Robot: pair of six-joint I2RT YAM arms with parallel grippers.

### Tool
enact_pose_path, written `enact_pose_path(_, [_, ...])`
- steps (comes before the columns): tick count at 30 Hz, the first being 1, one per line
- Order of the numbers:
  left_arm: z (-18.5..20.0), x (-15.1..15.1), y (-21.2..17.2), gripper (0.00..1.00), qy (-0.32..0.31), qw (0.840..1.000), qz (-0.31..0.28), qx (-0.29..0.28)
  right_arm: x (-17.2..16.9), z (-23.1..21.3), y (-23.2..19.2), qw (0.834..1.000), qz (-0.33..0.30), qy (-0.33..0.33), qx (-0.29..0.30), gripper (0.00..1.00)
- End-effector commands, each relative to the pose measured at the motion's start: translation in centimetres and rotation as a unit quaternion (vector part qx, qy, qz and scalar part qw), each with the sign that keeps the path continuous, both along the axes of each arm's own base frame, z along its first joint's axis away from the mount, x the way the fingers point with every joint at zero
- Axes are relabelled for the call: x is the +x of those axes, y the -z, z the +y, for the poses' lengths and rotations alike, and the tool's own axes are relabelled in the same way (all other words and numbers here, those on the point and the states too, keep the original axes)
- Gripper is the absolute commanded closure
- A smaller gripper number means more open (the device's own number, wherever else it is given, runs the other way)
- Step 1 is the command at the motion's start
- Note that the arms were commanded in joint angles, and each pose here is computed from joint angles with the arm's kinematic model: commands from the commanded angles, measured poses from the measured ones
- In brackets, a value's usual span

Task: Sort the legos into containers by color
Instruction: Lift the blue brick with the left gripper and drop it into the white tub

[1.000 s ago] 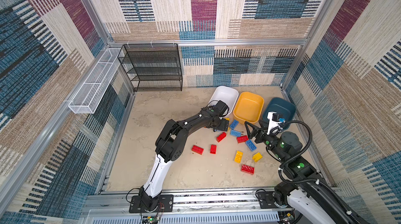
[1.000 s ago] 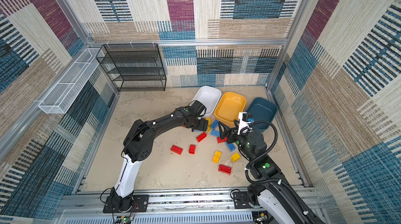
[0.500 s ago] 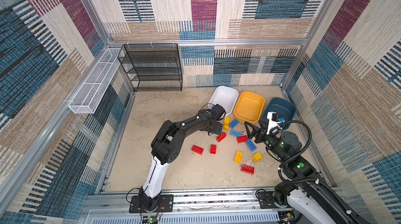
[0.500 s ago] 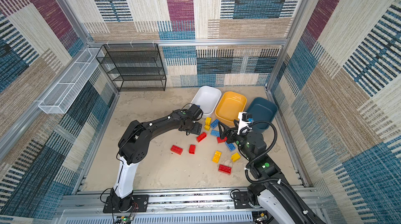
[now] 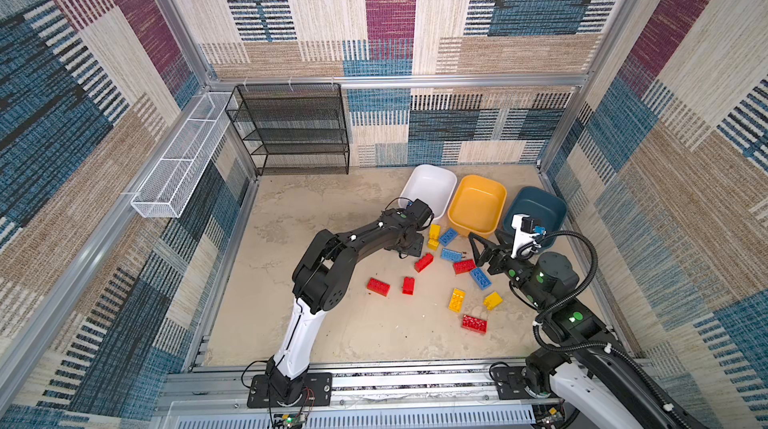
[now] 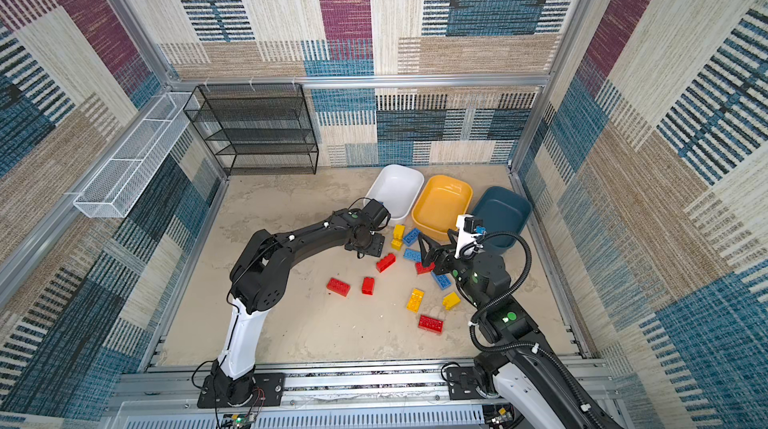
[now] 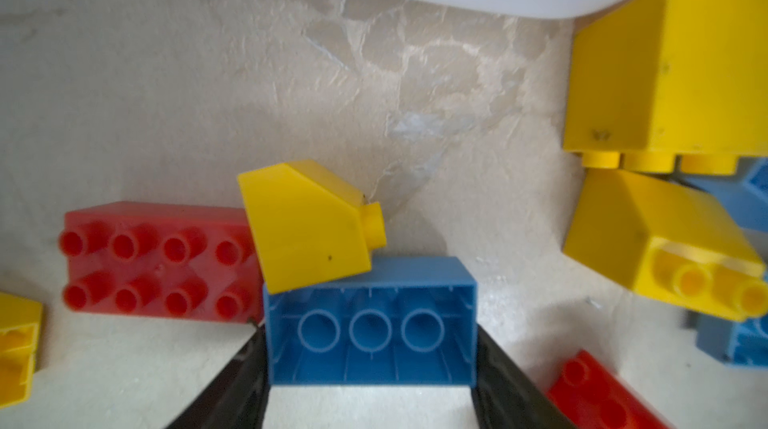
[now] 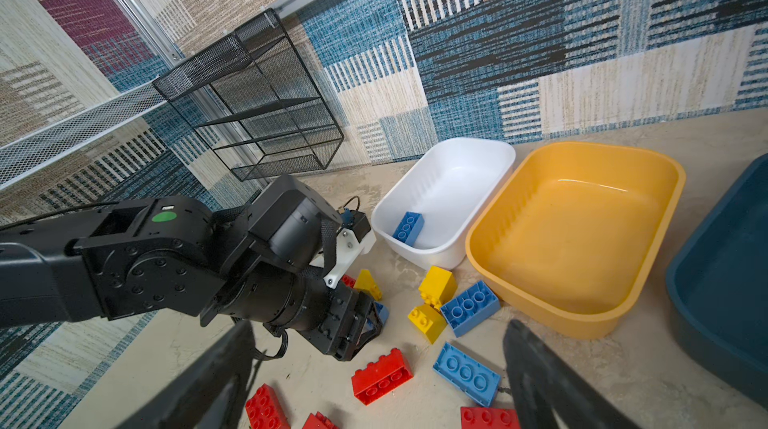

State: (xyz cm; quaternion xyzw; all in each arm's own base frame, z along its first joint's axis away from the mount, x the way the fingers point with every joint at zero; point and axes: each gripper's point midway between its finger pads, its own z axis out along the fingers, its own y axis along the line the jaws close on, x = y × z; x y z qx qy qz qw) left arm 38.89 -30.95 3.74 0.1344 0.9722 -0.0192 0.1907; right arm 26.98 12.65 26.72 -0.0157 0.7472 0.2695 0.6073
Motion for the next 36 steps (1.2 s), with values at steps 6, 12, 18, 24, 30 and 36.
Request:
enact_pose_path(6, [0.1, 0.0, -3.2, 0.34, 0.016, 0.999, -0.027, -0.007, 0.0, 0.2, -0.6, 1.0, -0.006, -0.006, 0.001, 0.07])
enact_pose_path(12, [0.0, 0.1, -6.5, 0.34, 0.03, 0.998, -0.05, -0.02, -0.3, 0.4, -0.5, 1.0, -0.002, -0.013, 0.005, 0.07])
enact_pose_path(18, [-2.1, 2.7, -9.3, 0.34, 0.062, 0.994, -0.076, -0.042, -0.4, 0.7, -0.2, 1.0, 0.006, -0.022, 0.008, 0.07])
enact_pose_path(24, [-4.2, 7.2, -10.8, 0.35, 0.072, 0.992, -0.088, -0.06, -0.4, 0.5, 1.4, 1.0, 0.024, -0.018, 0.004, 0.07])
enact_pose_path(30, [-5.4, 10.9, -10.6, 0.36, 0.057, 0.99, -0.092, -0.086, -0.5, 0.6, 2.3, 0.999, 0.035, -0.018, 0.006, 0.07])
enact_pose_path(36, [-5.6, 12.1, -10.3, 0.36, 0.043, 0.988, -0.096, -0.112, -0.6, 0.4, 2.4, 0.999, 0.036, -0.016, 0.003, 0.07])
